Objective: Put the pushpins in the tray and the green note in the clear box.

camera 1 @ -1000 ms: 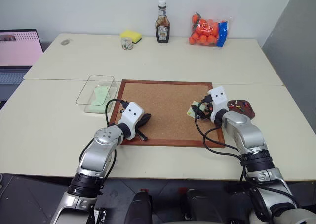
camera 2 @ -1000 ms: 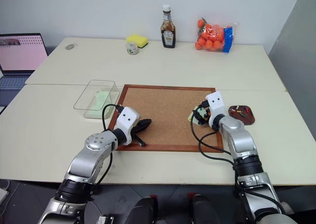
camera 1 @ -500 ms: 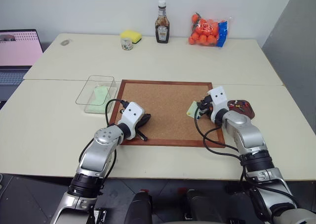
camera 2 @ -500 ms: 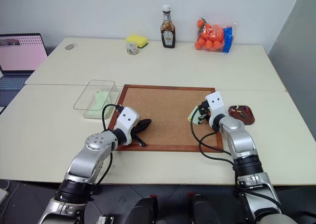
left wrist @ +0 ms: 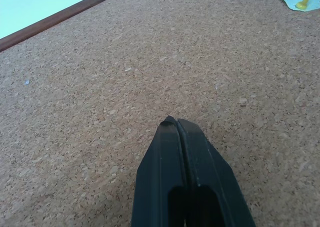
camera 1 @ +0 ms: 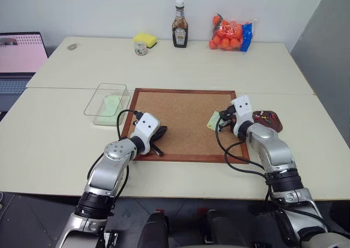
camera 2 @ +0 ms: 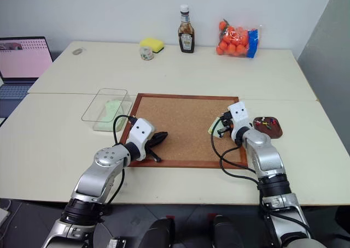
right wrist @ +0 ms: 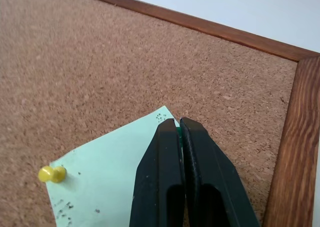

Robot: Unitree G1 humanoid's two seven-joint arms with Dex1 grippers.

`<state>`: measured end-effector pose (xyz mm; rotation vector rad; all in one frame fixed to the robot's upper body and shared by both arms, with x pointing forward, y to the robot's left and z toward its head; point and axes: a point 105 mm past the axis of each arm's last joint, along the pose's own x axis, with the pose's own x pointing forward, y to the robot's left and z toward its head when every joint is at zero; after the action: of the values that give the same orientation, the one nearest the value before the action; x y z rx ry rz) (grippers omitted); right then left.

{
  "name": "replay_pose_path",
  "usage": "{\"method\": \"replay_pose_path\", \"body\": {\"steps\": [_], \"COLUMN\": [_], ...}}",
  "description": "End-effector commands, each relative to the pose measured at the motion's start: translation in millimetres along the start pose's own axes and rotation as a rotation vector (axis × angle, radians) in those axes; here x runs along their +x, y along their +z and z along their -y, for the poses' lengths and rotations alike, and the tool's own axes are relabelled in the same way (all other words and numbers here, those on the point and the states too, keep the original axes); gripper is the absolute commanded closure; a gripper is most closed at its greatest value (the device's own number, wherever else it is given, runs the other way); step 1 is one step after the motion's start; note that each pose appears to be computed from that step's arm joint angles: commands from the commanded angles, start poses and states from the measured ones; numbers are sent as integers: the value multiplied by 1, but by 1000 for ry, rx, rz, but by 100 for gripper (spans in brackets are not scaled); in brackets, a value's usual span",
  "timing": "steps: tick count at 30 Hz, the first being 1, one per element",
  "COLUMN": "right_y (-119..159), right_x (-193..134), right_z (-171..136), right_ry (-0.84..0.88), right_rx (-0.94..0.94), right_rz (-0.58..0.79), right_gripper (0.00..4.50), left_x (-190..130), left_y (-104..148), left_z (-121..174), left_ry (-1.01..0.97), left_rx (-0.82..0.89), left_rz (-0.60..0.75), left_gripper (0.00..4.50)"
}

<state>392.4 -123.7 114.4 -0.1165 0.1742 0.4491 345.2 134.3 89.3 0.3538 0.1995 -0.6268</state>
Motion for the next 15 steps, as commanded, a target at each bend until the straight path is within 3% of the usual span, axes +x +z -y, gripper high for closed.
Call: {"method": "replay_pose_path", "body": {"steps": [1, 9, 15], "right_y": [44, 50, 47], "right_x": [-12, -18, -47], "right_z": [5, 5, 39], "right_ry": [-36, -50, -178], "right_rx": [11, 35, 17], "right_rz": [169, 203, 200], "right_gripper": [444, 444, 444], "left_x": [-2, 1, 1], "left_y": [-19, -19, -20], "left_z": [1, 2, 4], "left_ry": [7, 10, 6], "left_rx": [-5, 6, 7], "left_rz": [-74, -77, -75], "left_gripper": [450, 450, 450]}}
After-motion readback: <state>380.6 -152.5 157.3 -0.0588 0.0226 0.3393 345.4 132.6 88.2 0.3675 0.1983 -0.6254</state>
